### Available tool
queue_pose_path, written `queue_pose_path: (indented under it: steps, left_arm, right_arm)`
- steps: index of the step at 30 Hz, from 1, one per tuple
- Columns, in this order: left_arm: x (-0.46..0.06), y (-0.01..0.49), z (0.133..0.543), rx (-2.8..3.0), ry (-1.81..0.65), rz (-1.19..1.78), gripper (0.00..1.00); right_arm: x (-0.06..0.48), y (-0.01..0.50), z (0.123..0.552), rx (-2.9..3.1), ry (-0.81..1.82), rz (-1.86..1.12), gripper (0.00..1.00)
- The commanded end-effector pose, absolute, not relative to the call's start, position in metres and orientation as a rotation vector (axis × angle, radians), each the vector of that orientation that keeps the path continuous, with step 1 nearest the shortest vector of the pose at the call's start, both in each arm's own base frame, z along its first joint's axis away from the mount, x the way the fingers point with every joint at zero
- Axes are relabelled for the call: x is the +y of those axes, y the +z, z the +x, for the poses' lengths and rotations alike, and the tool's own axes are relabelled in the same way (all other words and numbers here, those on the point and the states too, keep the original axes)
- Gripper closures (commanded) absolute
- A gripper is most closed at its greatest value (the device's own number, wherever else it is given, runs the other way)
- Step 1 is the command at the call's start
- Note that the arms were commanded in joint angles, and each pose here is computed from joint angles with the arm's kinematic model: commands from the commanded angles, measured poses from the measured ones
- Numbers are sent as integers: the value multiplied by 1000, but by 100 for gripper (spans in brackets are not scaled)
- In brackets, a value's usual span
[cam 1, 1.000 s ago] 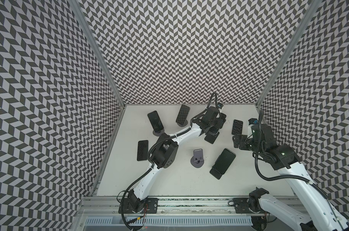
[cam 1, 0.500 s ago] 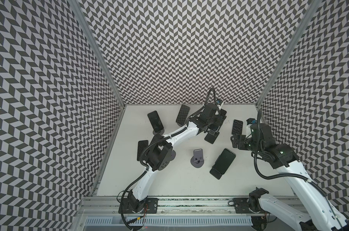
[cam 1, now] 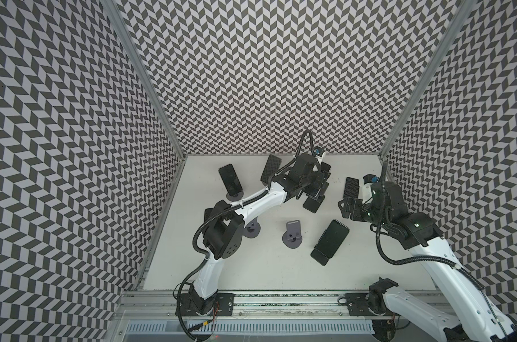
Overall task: Remove the phone from the phone stand
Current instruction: Remove the phone from the phone stand, then place the phone at the bottom-left of the table.
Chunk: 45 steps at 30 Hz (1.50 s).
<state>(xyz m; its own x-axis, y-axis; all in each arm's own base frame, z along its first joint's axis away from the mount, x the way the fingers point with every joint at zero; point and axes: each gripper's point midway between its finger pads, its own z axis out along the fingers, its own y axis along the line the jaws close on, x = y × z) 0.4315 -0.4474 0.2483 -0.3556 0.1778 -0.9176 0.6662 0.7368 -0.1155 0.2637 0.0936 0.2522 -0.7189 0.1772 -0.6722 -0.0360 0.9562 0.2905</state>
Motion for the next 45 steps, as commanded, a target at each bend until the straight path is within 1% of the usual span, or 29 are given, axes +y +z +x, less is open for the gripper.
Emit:
queue_pose_path:
  steps: [1,16,21,26,33,38,45]
  left_arm:
    - [-437,298,429,1798,-629,582,53]
    - [-379,320,410,1804,-582,511,54]
    - [-350,331,393,1808,-541,485,54]
    - [-312,330,370,1834,-484,437,54]
    - [-260,328,338,1877,-429,339,54]
    - [-231,320,319,1912,-395,272,54]
    - [-200,310,299,1954,-367,193,54]
  right_arm:
    - [102,271,270,2280,430,96,16]
    - [120,281,281,2256,548,104,18]
    - [123,290,290,2241,547,95,19]
    - [127,303,301,2214,538,68,19]
    - [153,317,320,2191,605,37,20]
    - [180,317,332,2196,635,-26,21]
    - [229,321,331,2202,666,-149,21]
